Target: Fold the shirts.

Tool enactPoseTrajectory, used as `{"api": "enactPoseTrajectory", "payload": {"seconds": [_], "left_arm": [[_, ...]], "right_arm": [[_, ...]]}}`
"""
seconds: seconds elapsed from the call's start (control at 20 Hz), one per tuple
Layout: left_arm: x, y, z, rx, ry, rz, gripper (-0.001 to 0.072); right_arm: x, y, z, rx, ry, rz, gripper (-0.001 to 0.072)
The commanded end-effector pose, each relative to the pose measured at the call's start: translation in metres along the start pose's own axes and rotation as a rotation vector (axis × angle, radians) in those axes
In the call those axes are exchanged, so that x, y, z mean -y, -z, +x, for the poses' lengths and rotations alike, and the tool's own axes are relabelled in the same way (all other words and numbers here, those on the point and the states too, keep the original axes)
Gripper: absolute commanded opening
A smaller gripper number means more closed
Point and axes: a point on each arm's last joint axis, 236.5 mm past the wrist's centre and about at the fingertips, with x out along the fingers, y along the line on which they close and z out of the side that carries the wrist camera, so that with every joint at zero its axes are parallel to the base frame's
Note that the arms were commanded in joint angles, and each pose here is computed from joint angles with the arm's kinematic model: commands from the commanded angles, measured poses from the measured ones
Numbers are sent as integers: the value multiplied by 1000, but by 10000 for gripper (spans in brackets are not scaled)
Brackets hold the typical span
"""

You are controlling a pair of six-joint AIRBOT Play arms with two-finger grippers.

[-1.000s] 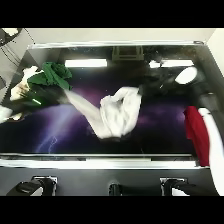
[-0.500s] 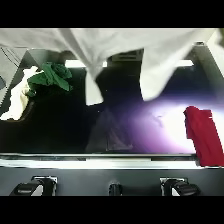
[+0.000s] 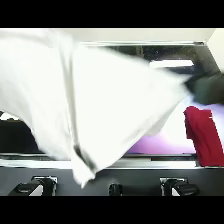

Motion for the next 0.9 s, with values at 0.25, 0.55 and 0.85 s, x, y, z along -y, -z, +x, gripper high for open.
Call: {"api": "enactPoseTrajectory", "payload": {"seconds": [0.25,0.55,0.85], "left_arm": [[-40,326,150,-721,-25,-137,28],[27,489,108,-1243,110,-258,261],[-39,481,7,-1621,25,-126,720]], "right_arm": [[83,65,212,-172,74,286,52],[99,101,319,-282,38,551,53],[151,56,236,-279,103,431,694]]}}
